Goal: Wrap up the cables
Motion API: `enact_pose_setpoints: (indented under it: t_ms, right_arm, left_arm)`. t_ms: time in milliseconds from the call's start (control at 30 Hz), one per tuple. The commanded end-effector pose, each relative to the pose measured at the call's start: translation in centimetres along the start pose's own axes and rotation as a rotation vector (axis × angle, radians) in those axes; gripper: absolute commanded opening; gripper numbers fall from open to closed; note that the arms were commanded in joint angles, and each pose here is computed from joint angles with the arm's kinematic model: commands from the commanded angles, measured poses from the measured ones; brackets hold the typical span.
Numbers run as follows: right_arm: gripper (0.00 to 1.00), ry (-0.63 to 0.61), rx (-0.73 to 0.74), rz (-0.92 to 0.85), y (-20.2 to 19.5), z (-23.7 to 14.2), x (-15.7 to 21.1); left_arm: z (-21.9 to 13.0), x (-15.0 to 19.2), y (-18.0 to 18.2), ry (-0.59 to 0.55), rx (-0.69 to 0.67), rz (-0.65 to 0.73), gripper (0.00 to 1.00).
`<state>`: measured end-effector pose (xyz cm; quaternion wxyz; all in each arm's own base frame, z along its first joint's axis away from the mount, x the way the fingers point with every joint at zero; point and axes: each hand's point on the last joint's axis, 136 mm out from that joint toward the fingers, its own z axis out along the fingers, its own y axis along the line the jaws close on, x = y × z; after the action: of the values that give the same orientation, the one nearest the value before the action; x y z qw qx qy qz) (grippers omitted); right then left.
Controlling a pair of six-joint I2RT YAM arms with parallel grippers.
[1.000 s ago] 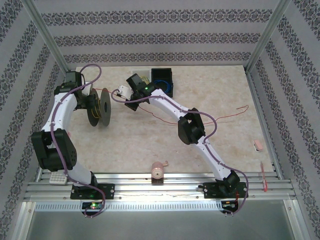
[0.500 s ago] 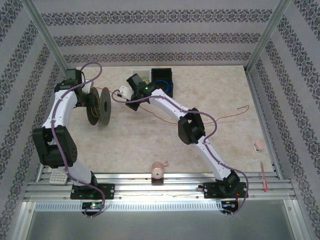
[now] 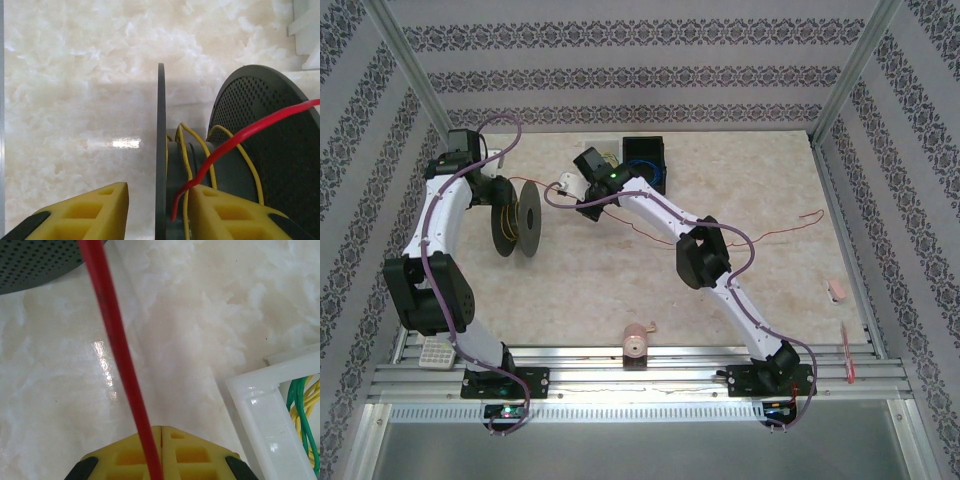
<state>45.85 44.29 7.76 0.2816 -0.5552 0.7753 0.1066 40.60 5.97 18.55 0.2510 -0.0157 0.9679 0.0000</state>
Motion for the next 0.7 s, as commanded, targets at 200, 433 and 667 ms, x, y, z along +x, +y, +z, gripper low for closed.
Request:
enact_pose_setpoints:
  t_ms: [200, 433, 667]
  right_arm:
    - [0.00, 0.018, 0.005, -0.042, 0.6, -0.1, -0.2]
    - [0.00, 0.008, -0.012, -0.056, 1.3, -0.1, -0.5]
    - [0.00, 0.009, -0.015, -0.063, 1.4, -0.3, -0.6]
  left_arm:
    - [1.1, -0.3, 0.6, 0.023, 0.001, -0.018, 0.37]
    - [3.0, -0.4, 1.2, 0.039, -0.022, -0.049, 0.25]
    - [3.5, -0.5, 1.5, 0.044, -0.040, -0.054, 0.01]
